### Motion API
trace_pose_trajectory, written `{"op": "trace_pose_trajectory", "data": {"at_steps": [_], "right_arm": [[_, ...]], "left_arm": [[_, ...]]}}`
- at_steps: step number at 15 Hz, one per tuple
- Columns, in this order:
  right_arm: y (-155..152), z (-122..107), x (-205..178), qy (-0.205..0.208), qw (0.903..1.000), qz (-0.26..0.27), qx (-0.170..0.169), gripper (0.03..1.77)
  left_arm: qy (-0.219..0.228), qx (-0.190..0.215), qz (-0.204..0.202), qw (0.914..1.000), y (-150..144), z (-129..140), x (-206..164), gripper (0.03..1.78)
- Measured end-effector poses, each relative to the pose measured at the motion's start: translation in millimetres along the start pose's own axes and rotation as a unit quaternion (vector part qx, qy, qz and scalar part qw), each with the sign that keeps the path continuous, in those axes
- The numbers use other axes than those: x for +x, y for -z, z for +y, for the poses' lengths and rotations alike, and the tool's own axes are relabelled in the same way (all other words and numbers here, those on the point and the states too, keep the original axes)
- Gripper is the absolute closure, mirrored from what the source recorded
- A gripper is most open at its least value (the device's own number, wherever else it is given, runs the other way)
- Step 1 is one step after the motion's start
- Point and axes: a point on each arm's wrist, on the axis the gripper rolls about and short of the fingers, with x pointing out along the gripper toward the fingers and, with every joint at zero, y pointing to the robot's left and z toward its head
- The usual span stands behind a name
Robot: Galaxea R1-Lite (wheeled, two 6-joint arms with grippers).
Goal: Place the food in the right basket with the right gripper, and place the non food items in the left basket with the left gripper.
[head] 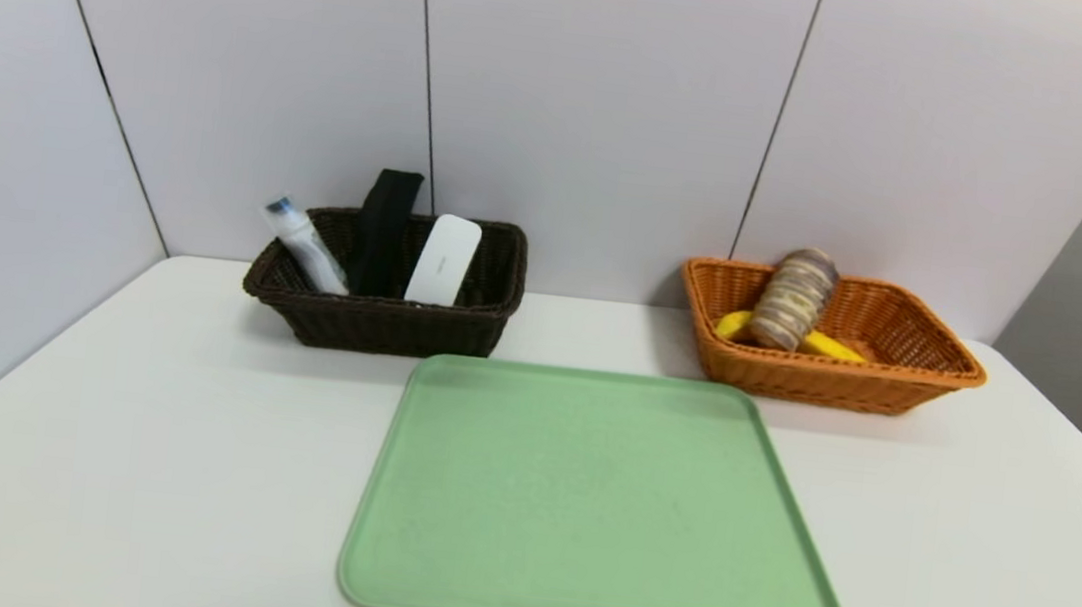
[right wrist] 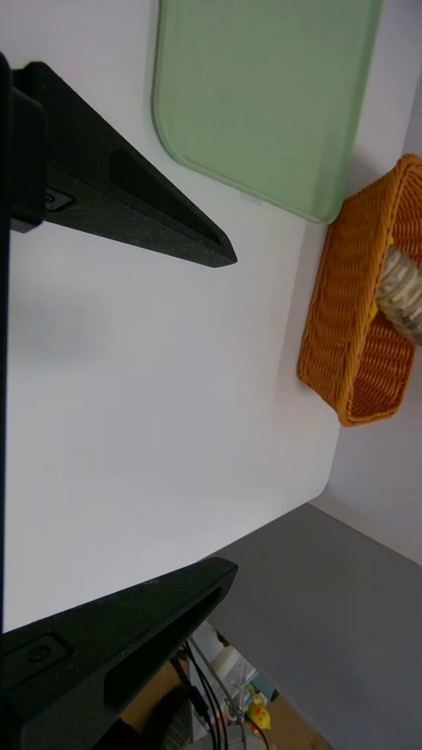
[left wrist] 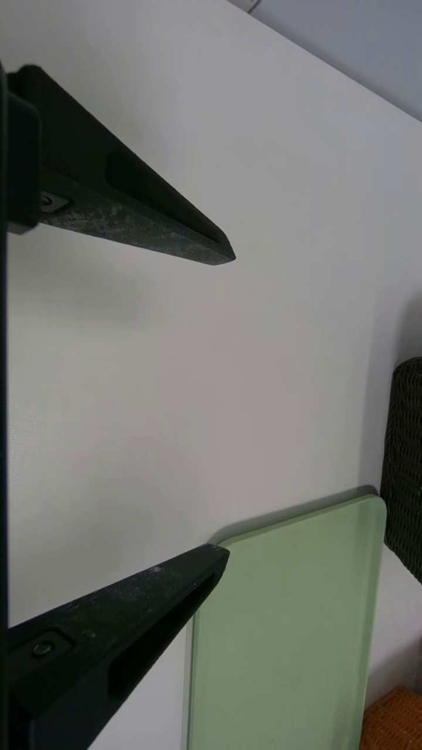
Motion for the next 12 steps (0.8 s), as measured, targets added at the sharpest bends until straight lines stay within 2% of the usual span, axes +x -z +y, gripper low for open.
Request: {"op": "trace_pose_trajectory", "data": {"at_steps": [4,6,12], "right_arm": [[-24,-8,-16,-0.014,0.9997,-0.021,0.002,0.09],[-24,-11,-25,-0.034,0.9993,-0.015,0.003,0.09],[-20,-11,-40,-0.031,0.9982,-0.051,0.006,0.09]], "left_arm": [[0.004,0.003,-0.014,0.9999,5,-1,-12,0.12],[0.005,0.003,-0.017,0.9998,9,-1,-18,0.12],[0.021,0.011,-0.064,0.9977,10,-2,-31,0.12]]}}
